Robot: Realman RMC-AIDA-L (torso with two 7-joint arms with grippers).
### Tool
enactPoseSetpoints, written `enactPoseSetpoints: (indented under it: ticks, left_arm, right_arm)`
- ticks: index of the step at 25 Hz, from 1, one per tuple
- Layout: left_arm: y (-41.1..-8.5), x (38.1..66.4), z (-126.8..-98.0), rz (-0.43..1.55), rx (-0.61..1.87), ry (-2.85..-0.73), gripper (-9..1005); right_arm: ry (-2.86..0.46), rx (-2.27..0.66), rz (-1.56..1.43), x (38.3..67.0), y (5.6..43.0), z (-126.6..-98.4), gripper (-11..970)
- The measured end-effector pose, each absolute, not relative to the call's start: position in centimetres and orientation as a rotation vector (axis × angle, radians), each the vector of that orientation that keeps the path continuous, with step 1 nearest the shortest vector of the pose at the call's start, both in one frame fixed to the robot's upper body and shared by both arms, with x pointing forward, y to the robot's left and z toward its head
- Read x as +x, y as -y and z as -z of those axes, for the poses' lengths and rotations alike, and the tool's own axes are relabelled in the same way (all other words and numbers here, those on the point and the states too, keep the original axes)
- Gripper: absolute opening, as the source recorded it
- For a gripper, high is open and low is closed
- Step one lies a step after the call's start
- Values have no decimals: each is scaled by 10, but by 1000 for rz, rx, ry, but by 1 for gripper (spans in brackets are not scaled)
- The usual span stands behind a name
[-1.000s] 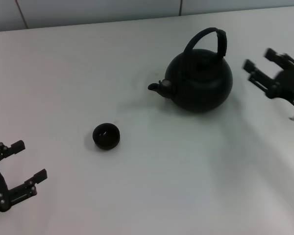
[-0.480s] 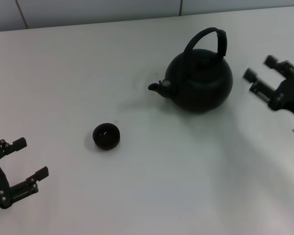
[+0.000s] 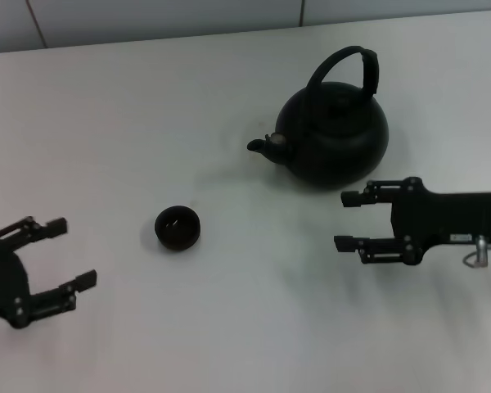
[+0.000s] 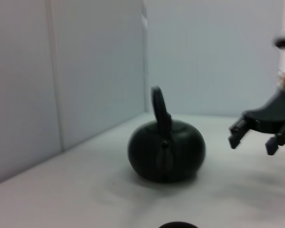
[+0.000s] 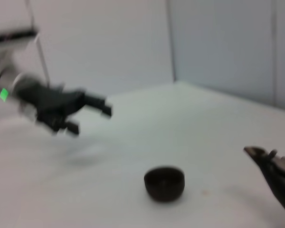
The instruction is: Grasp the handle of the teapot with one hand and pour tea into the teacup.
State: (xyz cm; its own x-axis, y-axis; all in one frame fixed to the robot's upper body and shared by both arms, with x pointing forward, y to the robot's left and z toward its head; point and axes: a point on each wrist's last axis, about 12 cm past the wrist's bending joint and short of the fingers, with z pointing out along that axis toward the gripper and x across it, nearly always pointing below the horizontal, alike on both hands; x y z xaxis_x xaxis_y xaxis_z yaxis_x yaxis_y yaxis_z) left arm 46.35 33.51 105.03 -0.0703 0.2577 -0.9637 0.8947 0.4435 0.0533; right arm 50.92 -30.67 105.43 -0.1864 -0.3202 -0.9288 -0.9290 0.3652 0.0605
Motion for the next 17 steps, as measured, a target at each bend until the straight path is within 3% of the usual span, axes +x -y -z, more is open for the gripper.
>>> enactPoseSetpoints:
  ticks: [1, 7, 17]
  left_arm:
    - [-336, 483, -1061, 768, 1095, -1653, 808]
    - [-333, 521, -1088, 825, 1195, -1728, 808]
    - [-323, 535, -1096, 812, 1282, -1777, 808]
  right_arm:
    - [-1714, -1151, -816, 514, 307, -1057, 686]
    - [-1729, -1295, -767, 536, 306, -1075, 686]
    - [-1721, -1346, -757, 539, 303, -1077, 687]
